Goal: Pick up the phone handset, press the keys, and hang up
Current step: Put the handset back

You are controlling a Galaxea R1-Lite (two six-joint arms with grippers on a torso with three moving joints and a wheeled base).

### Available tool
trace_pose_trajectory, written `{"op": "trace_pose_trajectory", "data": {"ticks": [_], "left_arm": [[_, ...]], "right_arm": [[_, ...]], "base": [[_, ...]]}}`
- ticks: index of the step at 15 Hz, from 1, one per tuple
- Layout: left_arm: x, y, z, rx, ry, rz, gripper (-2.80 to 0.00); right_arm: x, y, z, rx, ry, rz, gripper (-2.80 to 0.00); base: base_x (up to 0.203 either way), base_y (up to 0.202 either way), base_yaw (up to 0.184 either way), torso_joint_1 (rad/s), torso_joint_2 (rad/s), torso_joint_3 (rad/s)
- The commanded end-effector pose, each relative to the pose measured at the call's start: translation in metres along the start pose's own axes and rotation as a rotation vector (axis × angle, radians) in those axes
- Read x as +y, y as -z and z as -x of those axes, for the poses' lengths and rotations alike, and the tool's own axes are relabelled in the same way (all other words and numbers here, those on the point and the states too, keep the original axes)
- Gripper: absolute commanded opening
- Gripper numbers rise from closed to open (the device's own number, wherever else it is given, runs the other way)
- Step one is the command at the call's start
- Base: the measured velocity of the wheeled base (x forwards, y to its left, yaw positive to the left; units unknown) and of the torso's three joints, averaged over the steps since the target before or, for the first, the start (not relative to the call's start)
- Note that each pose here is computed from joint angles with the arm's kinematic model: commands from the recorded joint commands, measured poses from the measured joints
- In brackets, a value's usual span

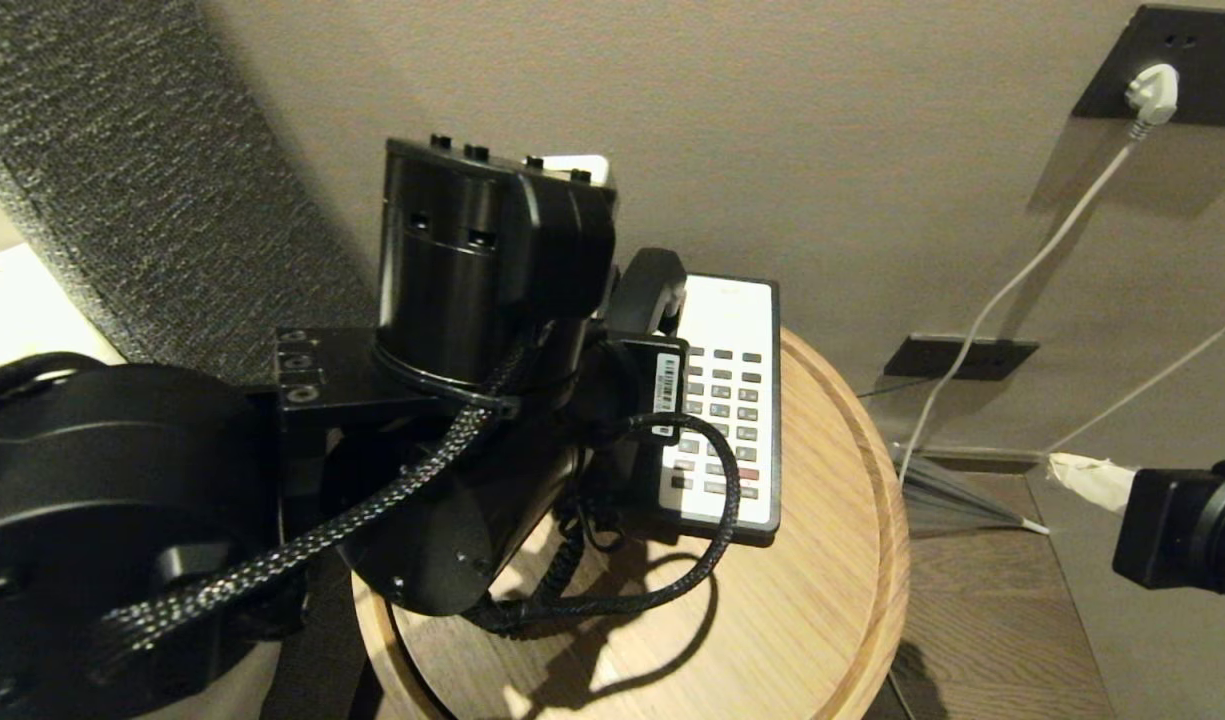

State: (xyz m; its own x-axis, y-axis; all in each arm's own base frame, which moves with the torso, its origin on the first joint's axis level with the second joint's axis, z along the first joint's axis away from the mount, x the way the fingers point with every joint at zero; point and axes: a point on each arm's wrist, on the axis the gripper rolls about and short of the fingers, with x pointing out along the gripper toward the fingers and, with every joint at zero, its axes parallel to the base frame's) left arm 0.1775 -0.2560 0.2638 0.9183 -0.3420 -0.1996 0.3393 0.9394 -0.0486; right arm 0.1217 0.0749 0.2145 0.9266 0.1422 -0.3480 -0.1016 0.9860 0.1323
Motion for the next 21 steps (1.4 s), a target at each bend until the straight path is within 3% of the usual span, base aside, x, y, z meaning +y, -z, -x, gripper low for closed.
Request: {"op": "trace_pose_trajectory", "data": {"ticks": [1, 4, 16, 21], "left_arm": [[0.003, 0.004, -0.011, 0.014, -0.033, -0.006, -2.8], [0.016, 0.001, -0.018, 0.009, -0.078, 0.004, -2.8], [0.006, 0.014, -0.035, 0.051, -0.087, -0.018, -2.8], [0.003, 0.012, -0.039, 0.096, -0.111, 0.052, -2.8]], "right_arm": [[-0.001, -0.002, 0.003, -0.013, -0.003, -0.008, -2.8], [-0.001, -0.001, 0.004, -0.014, -0.005, -0.008, -2.8], [-0.005, 0.008, 0.005, 0.012, 0.003, 0.005, -2.8], [-0.005, 0.01, 0.004, 0.02, 0.003, 0.008, -2.8]], "base": [[0.0, 0.0, 0.0, 0.0, 0.0, 0.0], [0.0, 0.0, 0.0, 0.0, 0.0, 0.0], [0.0, 0.0, 0.0, 0.0, 0.0, 0.0], [0.0, 0.0, 0.0, 0.0, 0.0, 0.0]]}}
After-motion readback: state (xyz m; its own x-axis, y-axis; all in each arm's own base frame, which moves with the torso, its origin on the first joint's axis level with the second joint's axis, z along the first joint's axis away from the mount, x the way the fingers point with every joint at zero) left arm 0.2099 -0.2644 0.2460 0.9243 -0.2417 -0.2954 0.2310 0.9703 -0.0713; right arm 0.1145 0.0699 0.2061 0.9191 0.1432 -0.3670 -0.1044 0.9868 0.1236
